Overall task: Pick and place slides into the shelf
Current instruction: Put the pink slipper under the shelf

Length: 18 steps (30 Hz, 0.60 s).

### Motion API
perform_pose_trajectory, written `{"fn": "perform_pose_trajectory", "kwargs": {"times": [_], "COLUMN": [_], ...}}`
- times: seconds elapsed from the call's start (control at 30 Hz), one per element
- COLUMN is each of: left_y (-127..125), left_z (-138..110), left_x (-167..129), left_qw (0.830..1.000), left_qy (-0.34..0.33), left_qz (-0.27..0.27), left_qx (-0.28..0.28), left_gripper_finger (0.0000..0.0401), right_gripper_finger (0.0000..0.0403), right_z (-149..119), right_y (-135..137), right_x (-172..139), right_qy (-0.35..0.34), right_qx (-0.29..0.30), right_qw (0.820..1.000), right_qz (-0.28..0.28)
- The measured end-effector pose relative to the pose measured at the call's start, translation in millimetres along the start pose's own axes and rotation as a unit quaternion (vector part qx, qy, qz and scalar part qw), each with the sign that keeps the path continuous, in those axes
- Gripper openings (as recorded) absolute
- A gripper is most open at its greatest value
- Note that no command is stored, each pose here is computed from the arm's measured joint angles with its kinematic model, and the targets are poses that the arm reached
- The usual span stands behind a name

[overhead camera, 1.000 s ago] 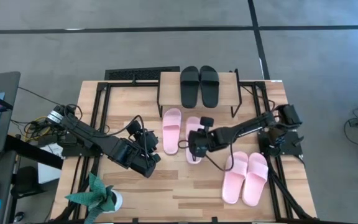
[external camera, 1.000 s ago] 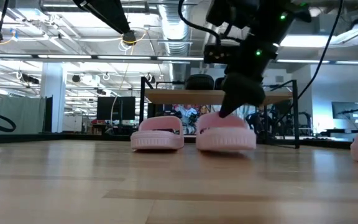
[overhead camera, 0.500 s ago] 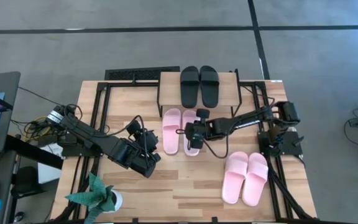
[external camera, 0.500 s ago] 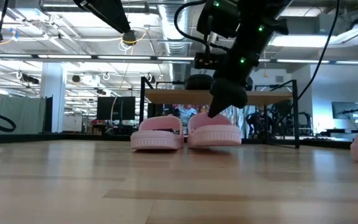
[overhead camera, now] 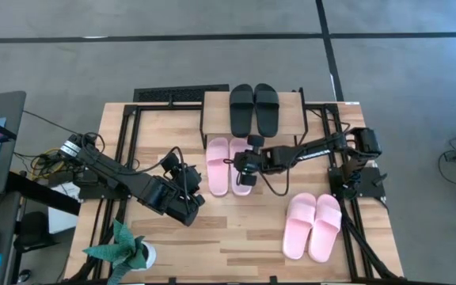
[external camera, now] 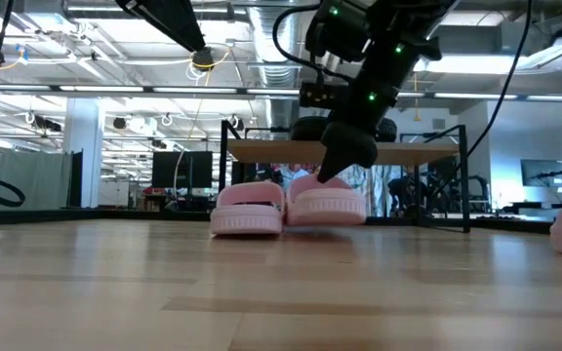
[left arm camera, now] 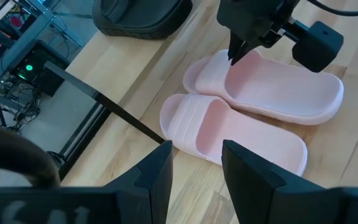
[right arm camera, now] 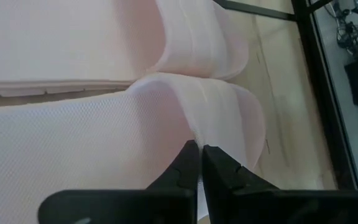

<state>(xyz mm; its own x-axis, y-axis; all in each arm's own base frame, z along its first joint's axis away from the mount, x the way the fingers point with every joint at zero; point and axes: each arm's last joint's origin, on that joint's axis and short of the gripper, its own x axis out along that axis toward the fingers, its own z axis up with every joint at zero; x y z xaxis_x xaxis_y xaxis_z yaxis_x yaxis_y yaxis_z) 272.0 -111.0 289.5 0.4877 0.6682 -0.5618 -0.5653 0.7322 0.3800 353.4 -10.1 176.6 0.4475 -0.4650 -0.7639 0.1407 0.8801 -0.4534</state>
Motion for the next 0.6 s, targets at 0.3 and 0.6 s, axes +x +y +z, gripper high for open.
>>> {"fn": "perform_pose_trajectory", "kwargs": {"times": [0.3,0.6], "left_y": [0.0,0.0], "left_z": [0.0,0.0], "left_x": [0.0,0.0], "left_qw": [1.000,1.000], "left_qy": [0.000,0.000], "left_qz": [0.000,0.000], "left_qx": [-0.004,-0.013], "left_gripper_finger": [0.0128,0.0128], "right_gripper_finger": [0.0052,0.0082], "right_z": [-0.2,-0.6], "right_y": [-2.4,-1.8], "right_x": [1.9,1.6], "right_qy": [0.000,0.002], "right_qx": [0.007,0.016], "right_qw": [1.000,1.000], "right_qz": [0.021,0.022]}}
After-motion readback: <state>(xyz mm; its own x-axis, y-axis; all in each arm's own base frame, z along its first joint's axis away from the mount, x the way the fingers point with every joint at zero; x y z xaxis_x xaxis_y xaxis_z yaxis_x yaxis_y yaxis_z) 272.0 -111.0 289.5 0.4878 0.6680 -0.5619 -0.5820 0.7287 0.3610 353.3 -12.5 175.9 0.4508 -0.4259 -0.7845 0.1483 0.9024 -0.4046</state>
